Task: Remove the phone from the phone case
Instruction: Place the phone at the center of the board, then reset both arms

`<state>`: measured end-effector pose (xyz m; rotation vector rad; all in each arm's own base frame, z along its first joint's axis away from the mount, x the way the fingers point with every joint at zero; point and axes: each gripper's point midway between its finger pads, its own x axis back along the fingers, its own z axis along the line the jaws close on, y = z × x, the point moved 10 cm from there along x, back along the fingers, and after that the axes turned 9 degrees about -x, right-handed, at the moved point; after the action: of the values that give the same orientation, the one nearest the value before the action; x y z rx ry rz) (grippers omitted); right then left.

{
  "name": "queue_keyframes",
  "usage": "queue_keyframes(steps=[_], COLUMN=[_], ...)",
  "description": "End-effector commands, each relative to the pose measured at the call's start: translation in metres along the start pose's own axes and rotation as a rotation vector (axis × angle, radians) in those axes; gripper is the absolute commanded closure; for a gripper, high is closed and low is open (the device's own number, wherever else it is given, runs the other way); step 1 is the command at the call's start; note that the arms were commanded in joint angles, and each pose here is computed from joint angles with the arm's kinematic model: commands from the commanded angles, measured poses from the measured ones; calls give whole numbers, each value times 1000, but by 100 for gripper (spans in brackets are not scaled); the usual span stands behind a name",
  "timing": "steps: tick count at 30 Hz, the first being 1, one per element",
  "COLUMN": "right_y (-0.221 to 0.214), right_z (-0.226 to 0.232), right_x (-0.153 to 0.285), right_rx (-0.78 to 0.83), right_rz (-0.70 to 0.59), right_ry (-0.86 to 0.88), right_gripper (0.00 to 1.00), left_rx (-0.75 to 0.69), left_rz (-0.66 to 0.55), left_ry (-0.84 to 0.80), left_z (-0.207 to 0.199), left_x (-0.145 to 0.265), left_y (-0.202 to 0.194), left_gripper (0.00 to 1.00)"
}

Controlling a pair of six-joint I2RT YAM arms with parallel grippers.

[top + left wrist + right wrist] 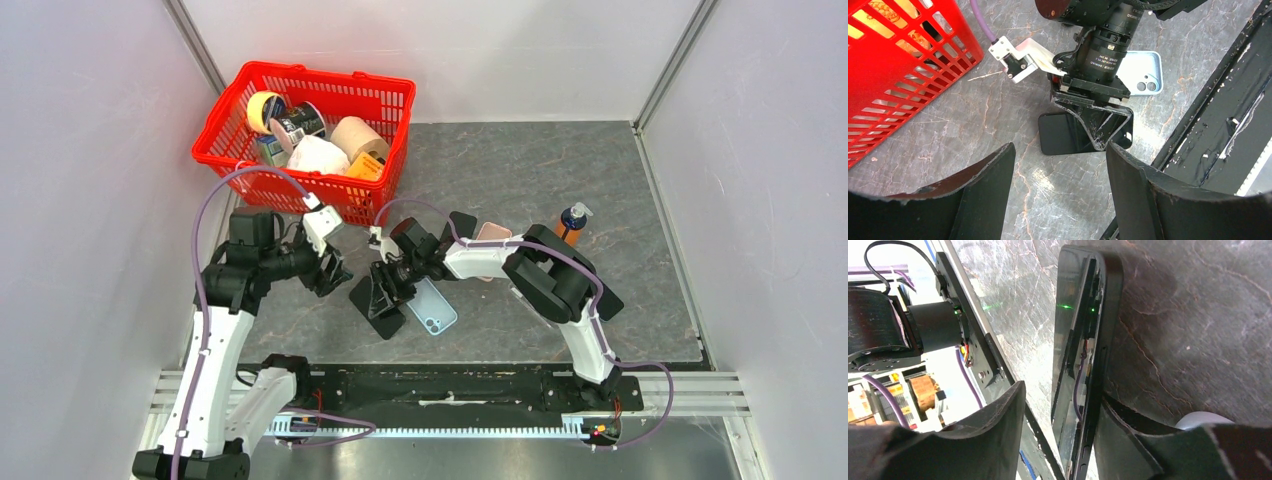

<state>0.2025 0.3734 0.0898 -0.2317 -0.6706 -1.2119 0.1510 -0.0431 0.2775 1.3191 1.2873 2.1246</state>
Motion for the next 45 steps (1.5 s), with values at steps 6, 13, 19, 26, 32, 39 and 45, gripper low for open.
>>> queue_keyframes(steps=[6,13,19,26,32,39,45], right_y=[10,7,9,16,30,55,43], right_z=[28,32,39,58,73,64,56], right_x=[17,24,33,62,110,206,310], right_rx=[170,220,275,394,513,460,411], right_rz=[-77,-100,-130,-222,-384,-643,-951], right_ry=[-61,-104,-137,-208,-338,-445,-560], right_gripper=[37,32,26,17,8,3,3], left_rx=[-5,-10,-13,-7,15,62,127], left_rz=[-3,-9,-8,-35,-49,-71,-111], left_ry=[12,16,28,60,141,271,358], left_z=[-4,-9,-11,-13,-11,-2,5], left_x=[6,11,14,15,13,8,3], left_y=[1,1,0,1,-3,-7,-7], left_gripper=[27,26,27,26,20,12,9])
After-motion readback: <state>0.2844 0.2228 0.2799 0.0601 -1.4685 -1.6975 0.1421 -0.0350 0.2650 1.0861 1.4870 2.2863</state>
